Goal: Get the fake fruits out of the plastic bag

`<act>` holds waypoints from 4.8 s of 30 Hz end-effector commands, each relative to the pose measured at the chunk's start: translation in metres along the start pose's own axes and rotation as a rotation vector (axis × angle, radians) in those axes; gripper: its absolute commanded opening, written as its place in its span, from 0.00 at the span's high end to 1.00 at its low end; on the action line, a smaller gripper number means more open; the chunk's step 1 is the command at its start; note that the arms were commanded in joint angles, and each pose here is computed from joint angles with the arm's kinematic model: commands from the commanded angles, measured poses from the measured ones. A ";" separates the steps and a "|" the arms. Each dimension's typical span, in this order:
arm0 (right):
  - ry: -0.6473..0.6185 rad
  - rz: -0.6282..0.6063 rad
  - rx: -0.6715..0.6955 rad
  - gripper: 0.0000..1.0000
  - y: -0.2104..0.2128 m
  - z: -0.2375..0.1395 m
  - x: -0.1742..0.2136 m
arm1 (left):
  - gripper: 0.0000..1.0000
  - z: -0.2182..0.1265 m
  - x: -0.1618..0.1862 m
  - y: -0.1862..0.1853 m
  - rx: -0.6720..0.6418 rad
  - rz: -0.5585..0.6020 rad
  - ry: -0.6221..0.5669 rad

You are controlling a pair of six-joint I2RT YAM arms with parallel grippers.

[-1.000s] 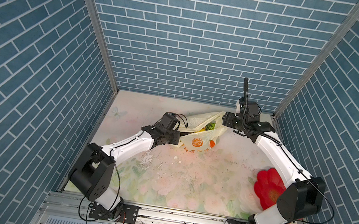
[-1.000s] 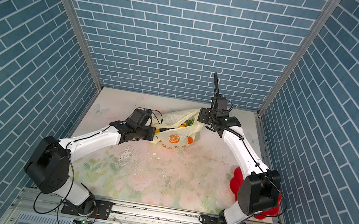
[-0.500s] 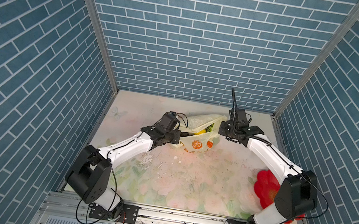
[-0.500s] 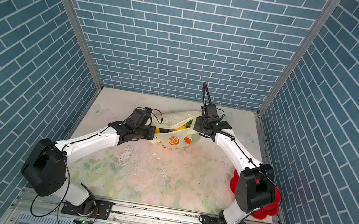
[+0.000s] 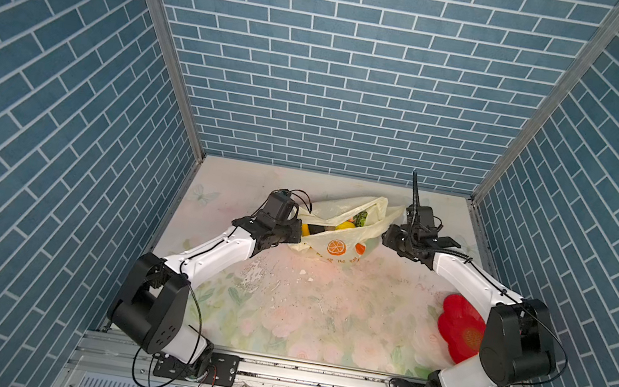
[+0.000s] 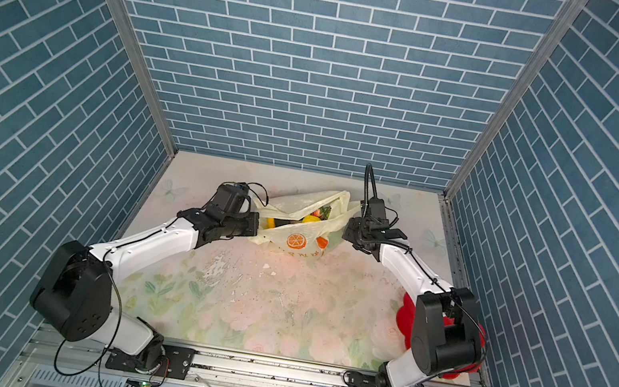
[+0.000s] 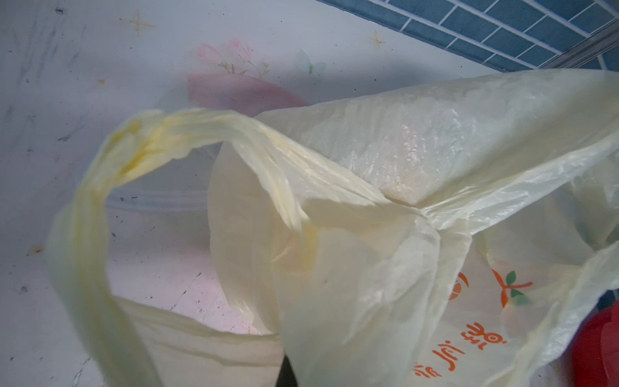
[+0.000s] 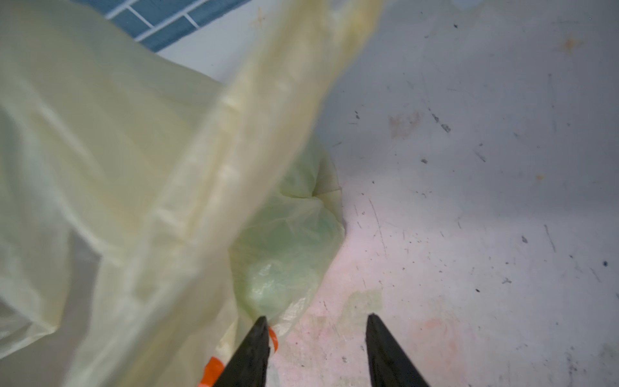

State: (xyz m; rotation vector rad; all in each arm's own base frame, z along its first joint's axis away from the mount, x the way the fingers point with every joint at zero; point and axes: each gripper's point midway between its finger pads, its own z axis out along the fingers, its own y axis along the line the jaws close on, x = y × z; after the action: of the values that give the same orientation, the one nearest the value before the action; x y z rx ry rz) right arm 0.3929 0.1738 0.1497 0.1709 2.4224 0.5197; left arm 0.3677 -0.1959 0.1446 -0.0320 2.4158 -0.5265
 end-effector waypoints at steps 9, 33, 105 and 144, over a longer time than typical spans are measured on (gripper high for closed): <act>-0.115 0.073 -0.185 0.34 0.050 -0.044 -0.016 | 1.00 -0.005 0.000 -0.014 0.017 0.031 -0.019; -0.154 -0.028 -0.154 1.00 -0.018 0.008 0.014 | 1.00 0.006 -0.036 0.027 0.163 -0.323 -0.062; 0.012 -0.104 -0.261 1.00 0.038 0.004 -0.035 | 0.26 -0.052 -0.008 0.050 -0.340 0.063 0.092; -0.083 0.189 -0.537 1.00 0.019 0.026 -0.076 | 0.48 -0.039 0.015 0.037 -0.288 0.158 0.057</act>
State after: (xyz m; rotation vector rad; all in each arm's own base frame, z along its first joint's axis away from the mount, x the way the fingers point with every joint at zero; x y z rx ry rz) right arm 0.4679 0.1796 0.1664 0.2393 2.1183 1.2455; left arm 0.3489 -0.1729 0.1244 -0.0215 2.5267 -0.3948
